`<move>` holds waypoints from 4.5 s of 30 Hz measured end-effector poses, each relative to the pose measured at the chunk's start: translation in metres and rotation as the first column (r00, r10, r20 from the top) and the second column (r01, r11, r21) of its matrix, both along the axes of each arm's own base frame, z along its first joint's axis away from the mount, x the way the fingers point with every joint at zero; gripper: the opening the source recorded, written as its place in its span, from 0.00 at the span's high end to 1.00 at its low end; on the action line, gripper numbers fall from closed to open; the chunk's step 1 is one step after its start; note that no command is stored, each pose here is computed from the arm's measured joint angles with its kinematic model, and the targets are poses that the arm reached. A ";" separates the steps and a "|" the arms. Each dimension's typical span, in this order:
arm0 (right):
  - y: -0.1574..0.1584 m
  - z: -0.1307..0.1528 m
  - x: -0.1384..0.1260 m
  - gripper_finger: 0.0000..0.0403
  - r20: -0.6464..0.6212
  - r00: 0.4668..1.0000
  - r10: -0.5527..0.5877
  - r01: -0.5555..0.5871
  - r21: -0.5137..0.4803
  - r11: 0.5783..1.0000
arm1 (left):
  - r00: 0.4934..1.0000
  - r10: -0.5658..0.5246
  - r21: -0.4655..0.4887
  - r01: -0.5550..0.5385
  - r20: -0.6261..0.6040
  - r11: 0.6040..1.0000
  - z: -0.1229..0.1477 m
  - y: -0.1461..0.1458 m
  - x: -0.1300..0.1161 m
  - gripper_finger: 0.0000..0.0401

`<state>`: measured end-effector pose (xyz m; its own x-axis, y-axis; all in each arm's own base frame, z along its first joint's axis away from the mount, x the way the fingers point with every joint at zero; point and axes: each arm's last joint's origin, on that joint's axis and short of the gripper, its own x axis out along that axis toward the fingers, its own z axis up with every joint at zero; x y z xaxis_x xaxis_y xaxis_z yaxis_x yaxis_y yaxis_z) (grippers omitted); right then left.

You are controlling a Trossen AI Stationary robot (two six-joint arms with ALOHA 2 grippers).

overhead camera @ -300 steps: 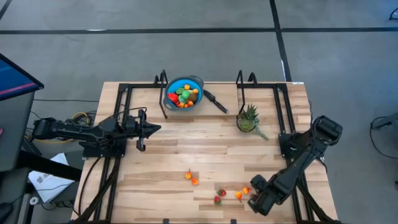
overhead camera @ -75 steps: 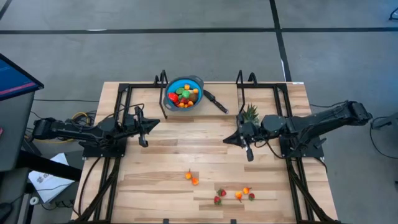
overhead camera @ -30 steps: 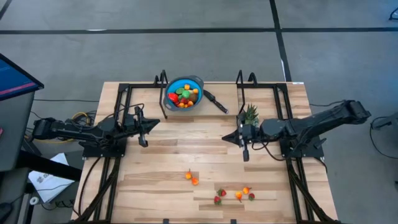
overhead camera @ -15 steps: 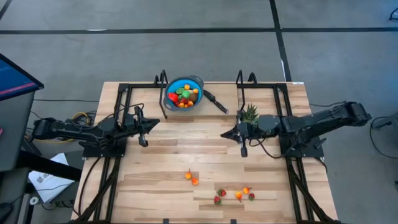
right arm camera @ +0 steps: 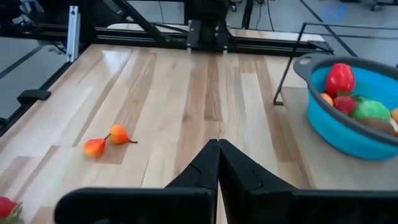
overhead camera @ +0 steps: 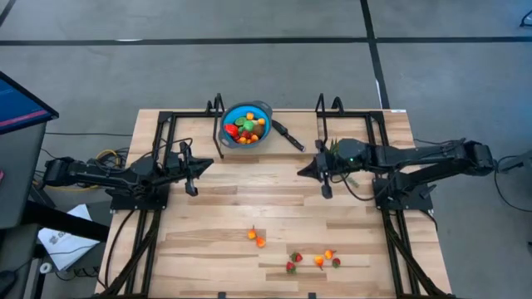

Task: Pick & Place Fruit
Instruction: Put the pear into the basket

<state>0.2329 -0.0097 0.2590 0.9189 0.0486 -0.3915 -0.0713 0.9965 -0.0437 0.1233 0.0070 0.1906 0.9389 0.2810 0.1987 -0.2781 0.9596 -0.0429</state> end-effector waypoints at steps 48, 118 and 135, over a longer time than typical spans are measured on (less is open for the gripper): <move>-0.021 -0.048 -0.105 1.00 0.275 0.961 -0.014 -0.002 0.058 0.998 | 0.997 -0.051 -0.116 0.057 0.057 0.992 0.002 -0.001 0.000 0.99; -0.033 -0.059 -0.110 1.00 0.164 0.979 -0.120 0.106 0.090 0.990 | 0.989 -0.063 0.033 0.068 -0.135 0.997 0.051 -0.092 0.082 0.99; -0.029 -0.058 -0.109 1.00 0.172 0.980 -0.096 0.076 0.116 0.990 | 0.987 -0.005 0.057 0.014 -0.159 0.998 0.067 -0.132 0.096 0.99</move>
